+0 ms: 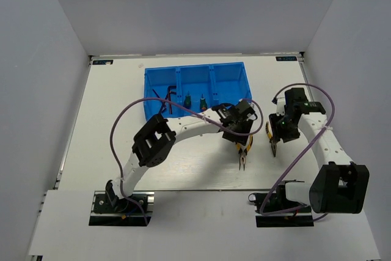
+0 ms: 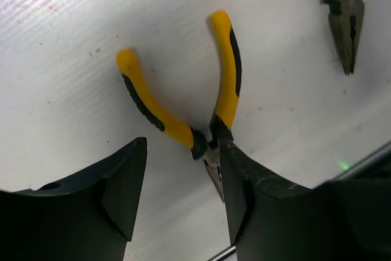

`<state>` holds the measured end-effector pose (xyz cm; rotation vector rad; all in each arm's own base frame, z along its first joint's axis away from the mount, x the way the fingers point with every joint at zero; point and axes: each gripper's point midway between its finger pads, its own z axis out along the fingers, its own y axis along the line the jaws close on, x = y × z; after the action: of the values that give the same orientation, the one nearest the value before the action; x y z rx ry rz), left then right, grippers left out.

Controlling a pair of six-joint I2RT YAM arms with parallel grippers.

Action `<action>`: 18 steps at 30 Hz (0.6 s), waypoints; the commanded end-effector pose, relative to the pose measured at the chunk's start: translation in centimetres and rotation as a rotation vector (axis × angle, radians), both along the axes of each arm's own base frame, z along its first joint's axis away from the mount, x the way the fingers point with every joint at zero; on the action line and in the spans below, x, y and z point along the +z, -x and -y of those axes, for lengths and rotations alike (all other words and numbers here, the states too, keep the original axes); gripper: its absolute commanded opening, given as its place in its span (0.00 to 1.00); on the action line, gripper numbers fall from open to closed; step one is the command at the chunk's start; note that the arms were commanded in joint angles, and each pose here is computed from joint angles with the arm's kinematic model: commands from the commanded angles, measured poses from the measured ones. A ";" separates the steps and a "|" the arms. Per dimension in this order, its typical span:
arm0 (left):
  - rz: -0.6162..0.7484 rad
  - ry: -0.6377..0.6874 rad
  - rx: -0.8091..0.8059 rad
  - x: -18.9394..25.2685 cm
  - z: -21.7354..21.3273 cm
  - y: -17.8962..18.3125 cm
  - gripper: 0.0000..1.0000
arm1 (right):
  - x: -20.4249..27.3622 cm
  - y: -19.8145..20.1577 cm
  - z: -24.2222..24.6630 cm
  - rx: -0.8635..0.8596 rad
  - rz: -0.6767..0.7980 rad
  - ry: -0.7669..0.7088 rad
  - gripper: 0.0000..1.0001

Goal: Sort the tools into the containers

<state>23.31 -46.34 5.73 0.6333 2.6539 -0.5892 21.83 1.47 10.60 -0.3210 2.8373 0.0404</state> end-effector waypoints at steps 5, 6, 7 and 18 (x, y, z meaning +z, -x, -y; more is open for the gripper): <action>0.033 -0.186 0.161 -1.7 -1.8 -1.8 0.59 | -0.3 0.0 0.2 -0.091 0.035 -0.106 0.50; 0.034 -0.209 0.165 -2.3 -2.2 -1.9 0.59 | -0.3 0.1 0.1 -0.095 0.033 -0.122 0.50; 0.030 -0.206 0.173 -2.3 -2.2 -1.9 0.57 | -0.2 0.1 0.2 -0.105 0.034 -0.125 0.50; 0.016 -0.302 0.160 -6.1 -2.0 -0.9 0.22 | -0.6 -1.0 0.9 -0.162 0.043 -0.191 0.62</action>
<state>25.56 -45.65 2.24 0.4523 2.7170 -0.2714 21.88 0.28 9.91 -0.0738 2.8121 0.2085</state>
